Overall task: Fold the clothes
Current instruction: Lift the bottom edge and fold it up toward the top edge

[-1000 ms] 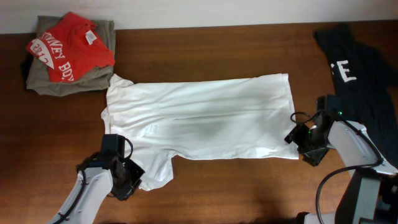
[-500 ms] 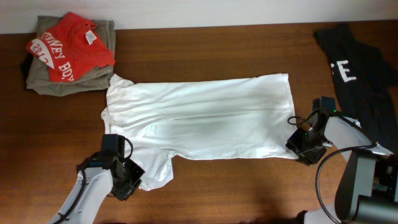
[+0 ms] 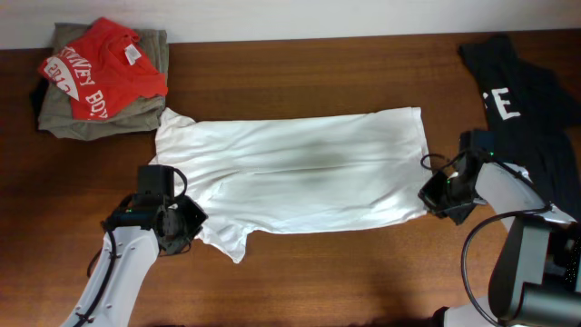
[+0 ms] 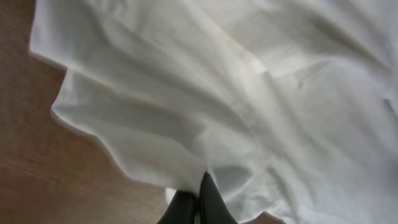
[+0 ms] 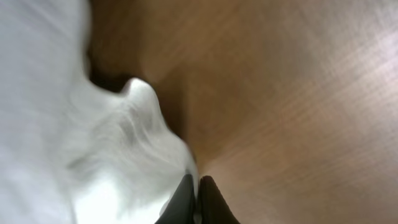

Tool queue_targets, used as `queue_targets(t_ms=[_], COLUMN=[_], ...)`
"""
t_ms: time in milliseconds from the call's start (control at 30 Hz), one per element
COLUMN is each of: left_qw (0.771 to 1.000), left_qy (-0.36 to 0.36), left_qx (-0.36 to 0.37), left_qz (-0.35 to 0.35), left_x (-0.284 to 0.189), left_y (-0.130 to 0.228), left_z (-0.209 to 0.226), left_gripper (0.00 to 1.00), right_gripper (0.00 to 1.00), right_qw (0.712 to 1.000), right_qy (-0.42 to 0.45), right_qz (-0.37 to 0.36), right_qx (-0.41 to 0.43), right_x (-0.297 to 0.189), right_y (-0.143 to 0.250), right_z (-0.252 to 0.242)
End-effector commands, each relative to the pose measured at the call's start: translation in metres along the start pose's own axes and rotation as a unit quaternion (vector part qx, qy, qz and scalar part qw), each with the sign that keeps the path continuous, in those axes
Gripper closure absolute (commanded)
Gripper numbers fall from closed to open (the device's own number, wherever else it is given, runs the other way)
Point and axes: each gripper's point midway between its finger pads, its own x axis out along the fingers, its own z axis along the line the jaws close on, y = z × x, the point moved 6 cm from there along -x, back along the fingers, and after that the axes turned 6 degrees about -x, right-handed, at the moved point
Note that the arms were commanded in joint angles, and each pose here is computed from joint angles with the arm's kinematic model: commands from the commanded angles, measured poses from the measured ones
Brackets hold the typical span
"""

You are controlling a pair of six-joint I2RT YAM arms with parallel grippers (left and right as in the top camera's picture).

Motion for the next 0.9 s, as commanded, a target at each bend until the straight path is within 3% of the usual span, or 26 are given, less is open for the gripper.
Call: queue_targets(t_ms=[0, 200, 300, 500, 767, 800, 833, 867], left_qw=[0.997, 0.968, 0.946, 0.937, 0.926, 0.92, 0.917, 0.914], left_qy=[0.048, 0.154, 0.155, 0.161, 0.167, 0.171, 0.176, 0.183], left_qx=[0.019, 0.031, 0.015, 0.01, 0.003, 0.0, -0.001, 0.003], left_qz=[-0.051, -0.196, -0.284, -0.311, -0.339, -0.352, -0.357, -0.362], left_x=[-0.004, -0.025, -0.039, 0.002, 0.046, 0.048, 0.048, 0.046], left_y=[-0.019, -0.065, -0.088, -0.112, -0.131, -0.135, -0.137, -0.138], left_z=[-0.021, -0.064, -0.07, -0.083, -0.088, -0.09, -0.091, -0.094], left_gripper=[0.99, 0.99, 0.98, 0.98, 0.98, 0.86, 0.66, 0.51], right_gripper=[0.96, 0.96, 0.96, 0.96, 0.96, 0.92, 0.83, 0.55], right_qw=[0.999, 0.977, 0.963, 0.925, 0.928, 0.93, 0.929, 0.926], right_qy=[-0.044, -0.191, -0.227, -0.288, -0.249, -0.239, -0.228, -0.213], right_qz=[-0.029, -0.084, -0.125, -0.218, -0.249, -0.252, -0.257, -0.265], right_qx=[-0.007, -0.049, -0.07, -0.12, -0.12, -0.125, -0.137, -0.165], right_x=[-0.007, -0.025, -0.033, -0.057, -0.055, -0.053, -0.051, -0.049], right_y=[-0.018, -0.045, -0.059, -0.086, -0.091, -0.088, -0.085, -0.08], right_z=[0.016, 0.059, 0.072, 0.095, 0.094, 0.099, 0.104, 0.111])
